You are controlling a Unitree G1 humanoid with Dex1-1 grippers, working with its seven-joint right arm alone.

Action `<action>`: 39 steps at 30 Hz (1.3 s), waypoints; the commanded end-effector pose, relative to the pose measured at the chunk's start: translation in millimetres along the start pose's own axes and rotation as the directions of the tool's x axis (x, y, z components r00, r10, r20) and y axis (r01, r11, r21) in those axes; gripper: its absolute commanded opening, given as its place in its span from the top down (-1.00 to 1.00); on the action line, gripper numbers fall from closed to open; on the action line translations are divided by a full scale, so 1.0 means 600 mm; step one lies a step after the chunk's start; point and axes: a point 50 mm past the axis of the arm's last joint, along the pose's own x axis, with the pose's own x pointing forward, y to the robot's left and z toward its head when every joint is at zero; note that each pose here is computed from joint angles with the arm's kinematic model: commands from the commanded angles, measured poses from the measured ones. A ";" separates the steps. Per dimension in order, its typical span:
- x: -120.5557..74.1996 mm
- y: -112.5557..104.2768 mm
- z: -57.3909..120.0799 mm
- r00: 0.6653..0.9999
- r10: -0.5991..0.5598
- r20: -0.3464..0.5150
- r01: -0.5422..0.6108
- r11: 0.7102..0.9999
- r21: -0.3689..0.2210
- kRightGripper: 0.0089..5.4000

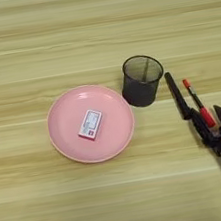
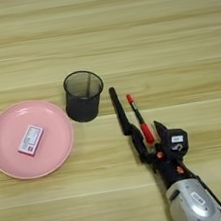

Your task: Move the objects on the table

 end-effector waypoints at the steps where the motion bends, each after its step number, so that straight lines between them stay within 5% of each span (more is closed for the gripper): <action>1: 0.017 0.011 0.038 0.993 0.055 0.109 -0.050 0.997 -0.052 -0.34; 19: 0.032 0.048 0.061 0.969 0.152 0.194 -0.144 0.988 -0.054 -0.98; 39: 0.066 0.089 0.062 0.945 0.242 0.221 -0.238 0.970 -0.044 -0.98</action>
